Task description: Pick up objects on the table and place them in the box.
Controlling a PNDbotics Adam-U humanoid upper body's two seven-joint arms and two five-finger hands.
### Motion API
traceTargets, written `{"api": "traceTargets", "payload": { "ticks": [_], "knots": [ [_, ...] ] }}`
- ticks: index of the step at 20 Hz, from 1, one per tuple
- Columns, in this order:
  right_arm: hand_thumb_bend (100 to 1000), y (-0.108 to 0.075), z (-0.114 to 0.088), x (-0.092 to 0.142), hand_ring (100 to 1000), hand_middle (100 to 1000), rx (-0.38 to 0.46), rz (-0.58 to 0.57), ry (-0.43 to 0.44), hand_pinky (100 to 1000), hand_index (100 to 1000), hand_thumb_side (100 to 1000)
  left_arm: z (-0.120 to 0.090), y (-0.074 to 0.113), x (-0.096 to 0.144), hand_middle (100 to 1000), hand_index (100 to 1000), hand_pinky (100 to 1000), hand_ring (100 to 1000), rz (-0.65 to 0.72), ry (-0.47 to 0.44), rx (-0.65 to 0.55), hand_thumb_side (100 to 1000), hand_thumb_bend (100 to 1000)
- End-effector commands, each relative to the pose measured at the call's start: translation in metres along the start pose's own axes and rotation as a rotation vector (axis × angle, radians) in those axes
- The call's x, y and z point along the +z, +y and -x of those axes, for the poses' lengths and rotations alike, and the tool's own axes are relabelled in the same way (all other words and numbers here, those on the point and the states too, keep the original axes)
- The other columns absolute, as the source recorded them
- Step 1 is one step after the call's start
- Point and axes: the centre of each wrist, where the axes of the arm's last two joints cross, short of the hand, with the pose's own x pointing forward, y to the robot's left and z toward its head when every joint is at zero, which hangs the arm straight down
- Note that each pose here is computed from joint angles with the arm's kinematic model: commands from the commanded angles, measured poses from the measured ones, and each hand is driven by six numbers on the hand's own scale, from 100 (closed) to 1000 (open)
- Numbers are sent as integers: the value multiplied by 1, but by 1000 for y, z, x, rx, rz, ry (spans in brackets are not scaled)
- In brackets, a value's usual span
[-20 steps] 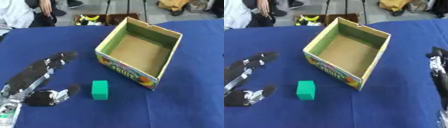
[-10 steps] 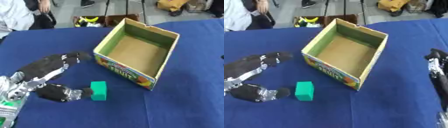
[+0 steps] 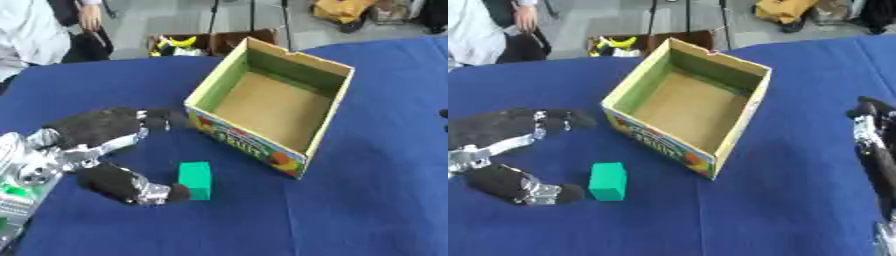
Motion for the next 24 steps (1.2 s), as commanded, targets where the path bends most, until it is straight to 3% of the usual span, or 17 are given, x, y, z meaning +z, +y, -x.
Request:
{"api": "traceTargets", "payload": {
  "ticks": [1,8,14,24],
  "knots": [
    [100,-4,-5,-3,868,651,18,-9,-26,829,825,721,4,10,6,957,971,774,882,-17,38,-45,990,661],
    [100,-3,-5,-3,868,651,18,-15,-28,829,825,722,11,5,-2,942,1000,730,858,15,58,-2,945,771],
    [100,-3,-5,-3,868,651,19,-19,-28,829,825,723,17,5,-11,950,1000,742,870,59,83,51,925,786],
    [100,-3,-4,-3,868,652,17,-22,-26,830,826,722,14,3,-25,889,967,719,844,98,65,27,880,785]
  ]
}}
